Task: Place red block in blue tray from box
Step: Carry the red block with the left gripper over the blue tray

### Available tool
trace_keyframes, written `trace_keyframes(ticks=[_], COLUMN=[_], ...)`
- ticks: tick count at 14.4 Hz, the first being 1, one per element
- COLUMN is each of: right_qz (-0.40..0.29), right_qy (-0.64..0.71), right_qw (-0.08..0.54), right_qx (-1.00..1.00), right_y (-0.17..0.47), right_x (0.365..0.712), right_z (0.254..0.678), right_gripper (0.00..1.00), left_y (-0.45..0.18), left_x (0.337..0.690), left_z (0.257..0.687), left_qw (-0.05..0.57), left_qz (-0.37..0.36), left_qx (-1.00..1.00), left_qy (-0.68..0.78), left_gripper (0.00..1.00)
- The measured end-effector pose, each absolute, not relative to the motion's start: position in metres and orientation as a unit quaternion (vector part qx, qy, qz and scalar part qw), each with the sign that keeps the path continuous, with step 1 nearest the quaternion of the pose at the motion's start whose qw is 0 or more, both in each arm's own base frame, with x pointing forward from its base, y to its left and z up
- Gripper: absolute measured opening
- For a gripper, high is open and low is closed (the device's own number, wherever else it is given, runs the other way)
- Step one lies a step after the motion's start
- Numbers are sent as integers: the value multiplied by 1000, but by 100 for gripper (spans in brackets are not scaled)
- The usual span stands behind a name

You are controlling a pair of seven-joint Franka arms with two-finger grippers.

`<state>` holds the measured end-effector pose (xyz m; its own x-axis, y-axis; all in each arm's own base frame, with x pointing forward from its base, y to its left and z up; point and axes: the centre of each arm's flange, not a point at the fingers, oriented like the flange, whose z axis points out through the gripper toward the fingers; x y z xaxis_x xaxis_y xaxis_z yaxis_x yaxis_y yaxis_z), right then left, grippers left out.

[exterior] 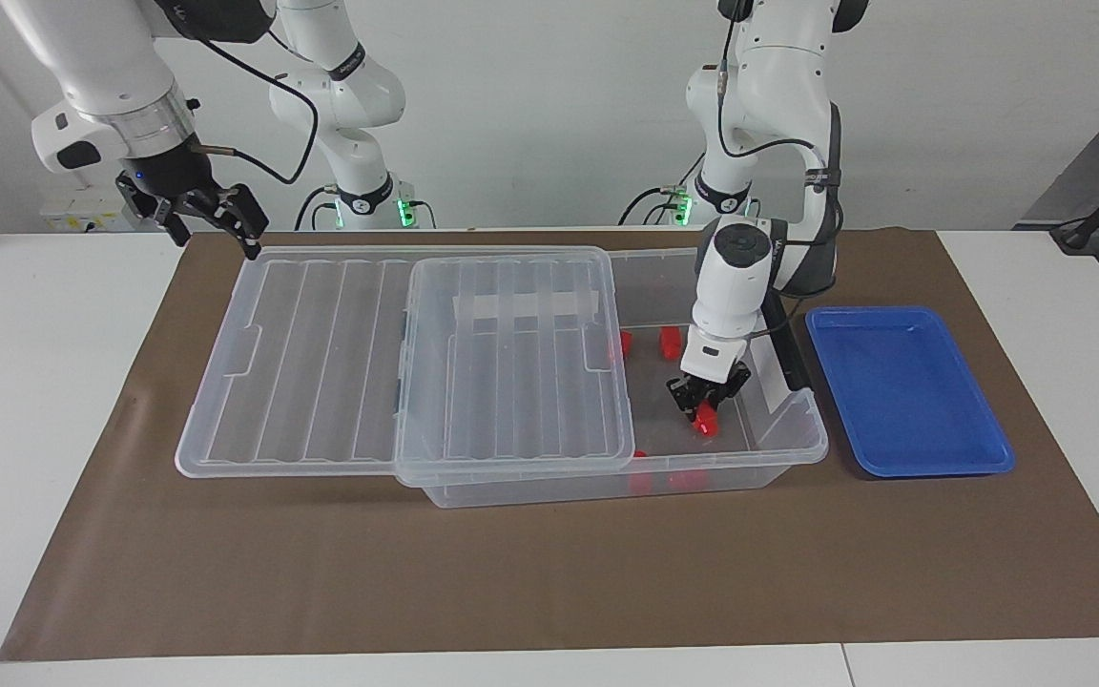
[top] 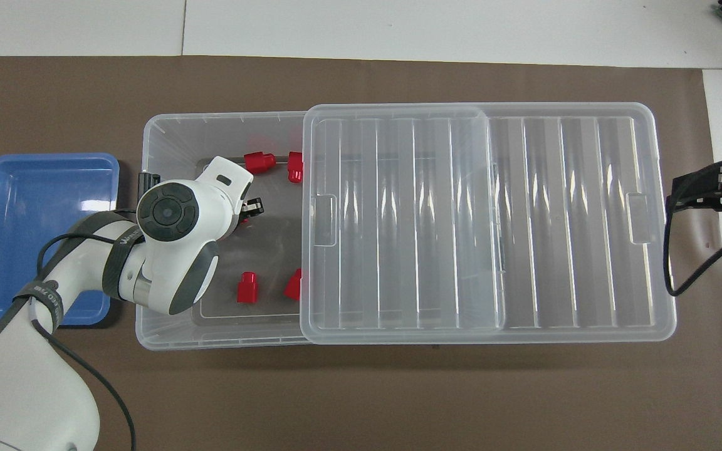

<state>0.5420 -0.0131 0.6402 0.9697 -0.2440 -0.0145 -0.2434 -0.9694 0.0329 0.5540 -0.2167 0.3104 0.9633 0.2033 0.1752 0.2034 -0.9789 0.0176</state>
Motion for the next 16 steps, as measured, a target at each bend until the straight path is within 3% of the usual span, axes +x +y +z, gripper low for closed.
trace_keyframes(ticks=[3,7,16], right_qz=[-10,-12,-15], right_qy=[-121,-121,-121], right_qw=[16,16,16], right_qx=[992,992,992], right_y=[-11,-11,-11], right_x=[542,542,543], right_z=[640,637,631], right_gripper=[100,100,100], left_y=[-216,-217,-186], left_x=[563,579,576], left_z=[334,411,500], left_qw=[10,22,38], left_qz=[-78,-66,-42], left_qx=[-991,-991,-994], left_qy=[-107,-116,-99], left_gripper=[34,34,34])
